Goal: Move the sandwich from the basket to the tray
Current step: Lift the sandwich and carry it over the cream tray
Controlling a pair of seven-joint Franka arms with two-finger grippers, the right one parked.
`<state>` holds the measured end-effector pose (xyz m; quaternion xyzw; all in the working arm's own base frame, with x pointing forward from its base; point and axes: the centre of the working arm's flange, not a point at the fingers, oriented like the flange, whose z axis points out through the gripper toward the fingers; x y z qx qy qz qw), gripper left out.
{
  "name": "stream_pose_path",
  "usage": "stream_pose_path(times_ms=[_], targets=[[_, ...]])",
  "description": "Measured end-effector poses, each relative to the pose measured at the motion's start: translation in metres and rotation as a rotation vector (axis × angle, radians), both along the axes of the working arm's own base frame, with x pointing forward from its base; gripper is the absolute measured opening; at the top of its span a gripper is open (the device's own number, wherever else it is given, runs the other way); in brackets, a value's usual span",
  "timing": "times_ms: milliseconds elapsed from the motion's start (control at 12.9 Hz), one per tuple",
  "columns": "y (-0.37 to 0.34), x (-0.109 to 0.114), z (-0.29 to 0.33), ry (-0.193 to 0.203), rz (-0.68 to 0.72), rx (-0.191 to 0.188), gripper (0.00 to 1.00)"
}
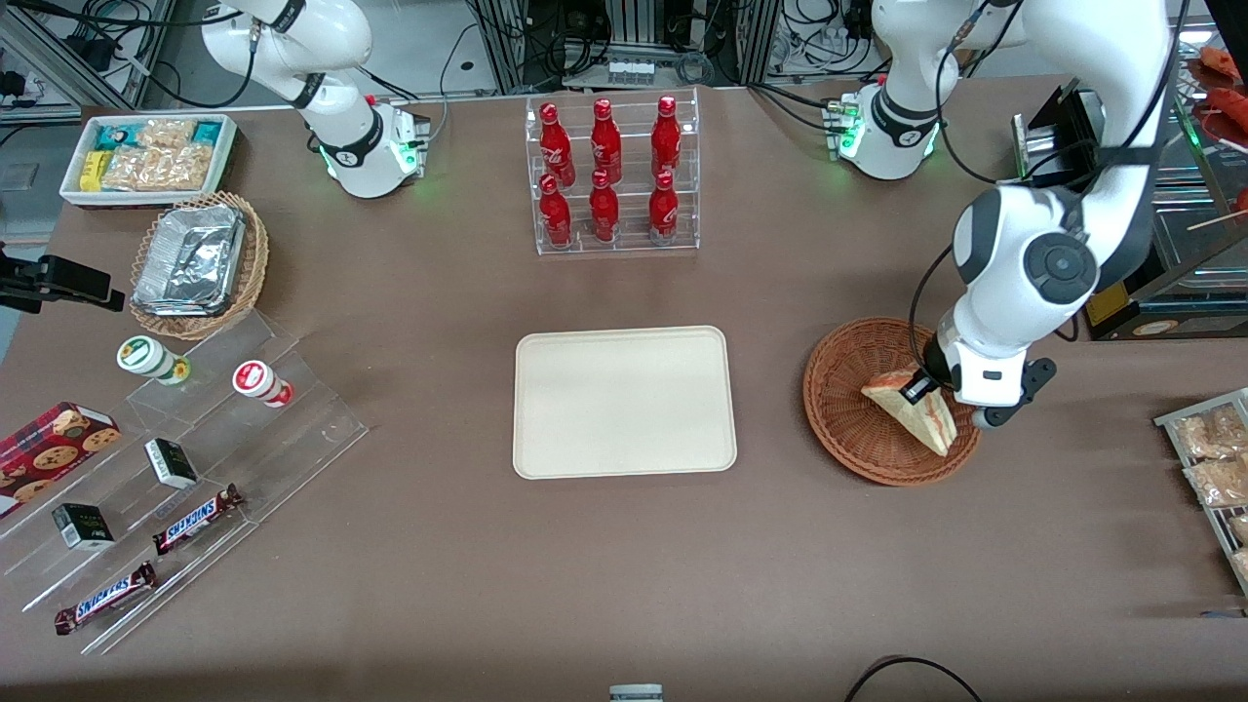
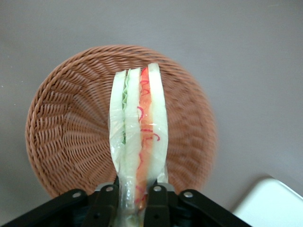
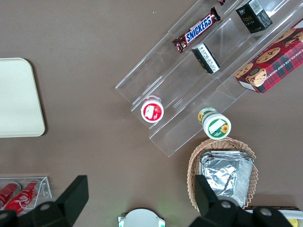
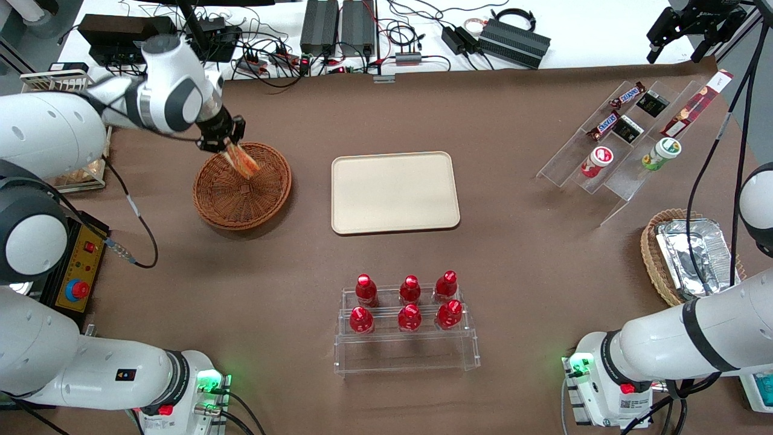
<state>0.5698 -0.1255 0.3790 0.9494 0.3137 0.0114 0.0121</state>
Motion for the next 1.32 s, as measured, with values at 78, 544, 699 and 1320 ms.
stream_pose_path(times_ms=[78, 544, 699, 1320], targets=[[-0.025, 0.006, 0.027, -0.013, -0.037, -0.004, 0.15], [-0.187, 0.004, 0.046, -0.006, -0.275, -0.02, 0.15], [-0.245, -0.012, 0.013, 0.031, -0.358, -0.013, 0.15], [-0.381, -0.054, -0.089, 0.017, -0.56, 0.015, 0.15]])
